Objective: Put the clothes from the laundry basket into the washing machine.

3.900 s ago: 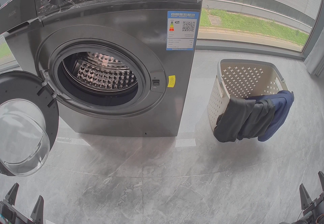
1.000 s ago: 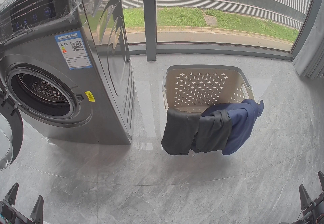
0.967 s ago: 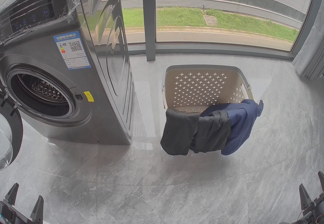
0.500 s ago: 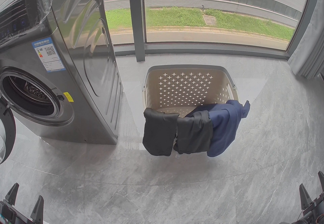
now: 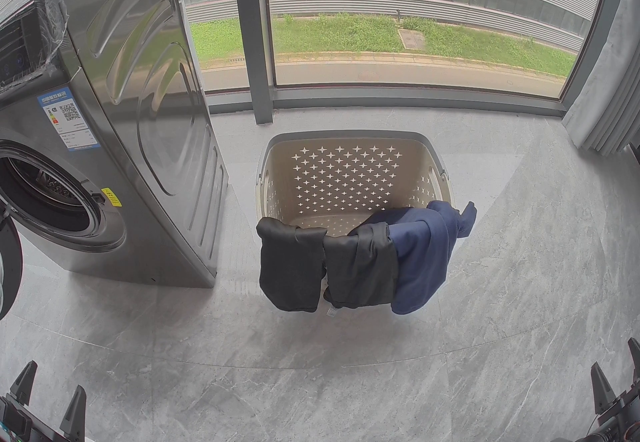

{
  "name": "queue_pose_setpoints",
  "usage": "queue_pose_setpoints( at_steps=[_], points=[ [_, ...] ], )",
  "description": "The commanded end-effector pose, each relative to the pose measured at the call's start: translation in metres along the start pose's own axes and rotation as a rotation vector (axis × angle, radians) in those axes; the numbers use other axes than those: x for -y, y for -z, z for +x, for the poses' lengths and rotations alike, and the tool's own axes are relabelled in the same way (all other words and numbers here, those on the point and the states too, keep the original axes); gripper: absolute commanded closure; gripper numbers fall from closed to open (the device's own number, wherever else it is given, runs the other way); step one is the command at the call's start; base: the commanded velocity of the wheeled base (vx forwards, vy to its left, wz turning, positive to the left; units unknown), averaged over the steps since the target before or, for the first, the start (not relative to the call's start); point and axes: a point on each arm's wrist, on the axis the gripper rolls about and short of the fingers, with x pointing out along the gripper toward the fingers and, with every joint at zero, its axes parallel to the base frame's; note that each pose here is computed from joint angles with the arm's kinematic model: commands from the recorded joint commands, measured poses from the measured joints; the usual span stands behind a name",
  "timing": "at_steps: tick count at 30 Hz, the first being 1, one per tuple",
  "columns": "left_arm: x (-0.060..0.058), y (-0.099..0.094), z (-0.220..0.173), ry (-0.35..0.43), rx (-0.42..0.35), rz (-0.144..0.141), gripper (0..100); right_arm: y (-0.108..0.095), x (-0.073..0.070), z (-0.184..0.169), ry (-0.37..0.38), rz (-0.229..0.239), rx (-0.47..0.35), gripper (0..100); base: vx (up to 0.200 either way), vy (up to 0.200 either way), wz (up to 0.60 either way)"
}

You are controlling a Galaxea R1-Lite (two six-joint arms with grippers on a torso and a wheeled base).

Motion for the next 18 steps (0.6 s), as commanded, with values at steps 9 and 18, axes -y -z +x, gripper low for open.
queue_pose_setpoints(
  at_steps=[9, 18],
  points=[
    [-0.0001, 0.0041, 0.0009, 0.0, -0.012, -0.001, 0, 0.0051, 0.0, 0.0006, 0.0, -0.002, -0.009, 0, 0.0, -0.156, 0.0],
    [-0.0001, 0.0041, 0.0009, 0.0, -0.012, -0.001, 0, 0.0051, -0.0001, 0.0006, -0.001, -0.006, -0.009, 0, 0.0, 0.0, 0.0]
  ],
)
